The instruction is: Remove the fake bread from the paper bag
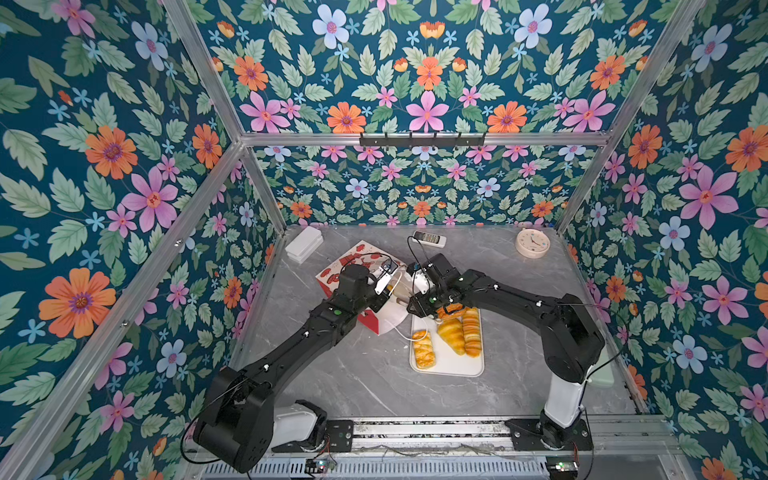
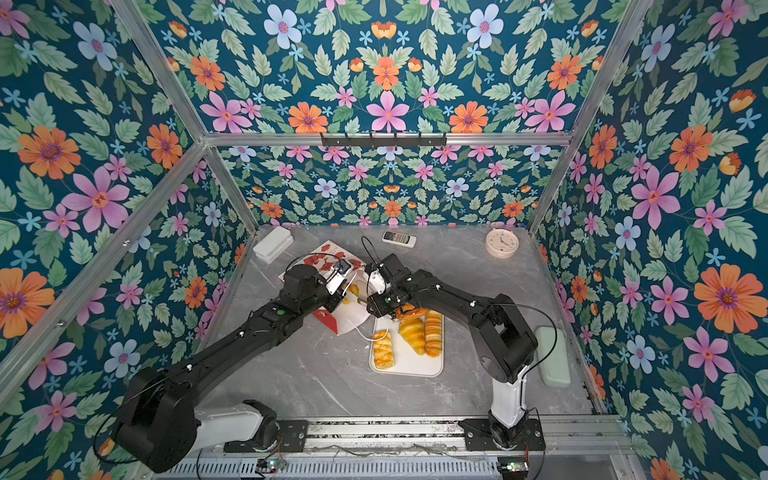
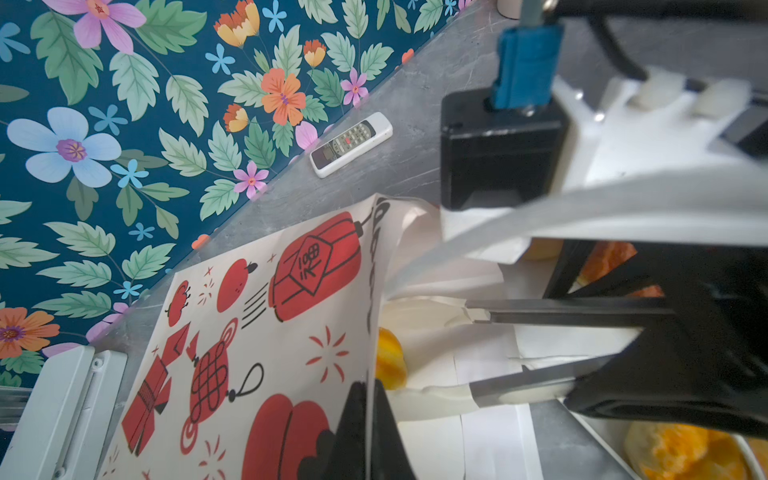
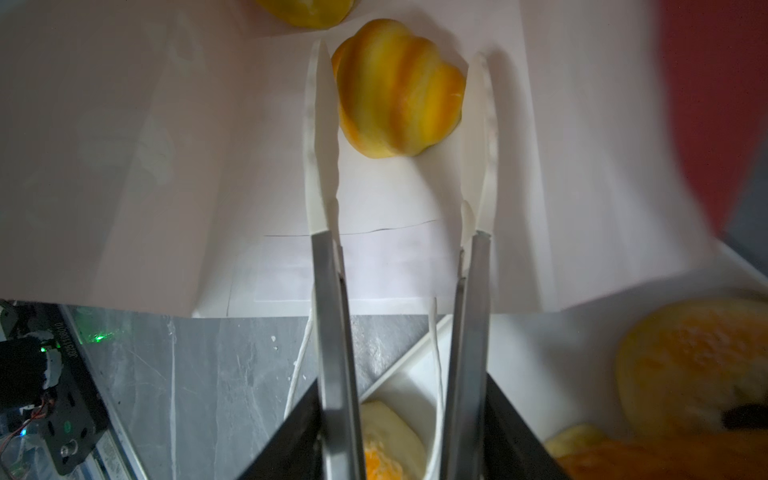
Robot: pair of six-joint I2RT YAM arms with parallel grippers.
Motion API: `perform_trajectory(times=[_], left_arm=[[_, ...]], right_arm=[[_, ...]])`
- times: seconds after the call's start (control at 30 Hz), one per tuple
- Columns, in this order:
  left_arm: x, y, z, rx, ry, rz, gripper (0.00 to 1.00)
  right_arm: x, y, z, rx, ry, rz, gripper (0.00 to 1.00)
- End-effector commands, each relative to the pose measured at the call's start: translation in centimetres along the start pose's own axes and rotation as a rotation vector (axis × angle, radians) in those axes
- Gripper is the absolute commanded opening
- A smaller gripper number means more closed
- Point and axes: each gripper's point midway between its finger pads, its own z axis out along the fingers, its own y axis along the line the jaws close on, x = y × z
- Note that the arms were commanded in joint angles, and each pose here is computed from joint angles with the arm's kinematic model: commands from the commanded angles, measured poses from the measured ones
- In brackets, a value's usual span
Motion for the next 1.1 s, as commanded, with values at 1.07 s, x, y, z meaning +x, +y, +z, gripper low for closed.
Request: perform_trajectory(times=[1.07], left_arm=[[-0.8,0.7,-0.1,-0.03,-0.029,0.001,0.0]], right_arm=[[0.0,1.5,-2.0,-0.049,0.049,0.003,0.3]])
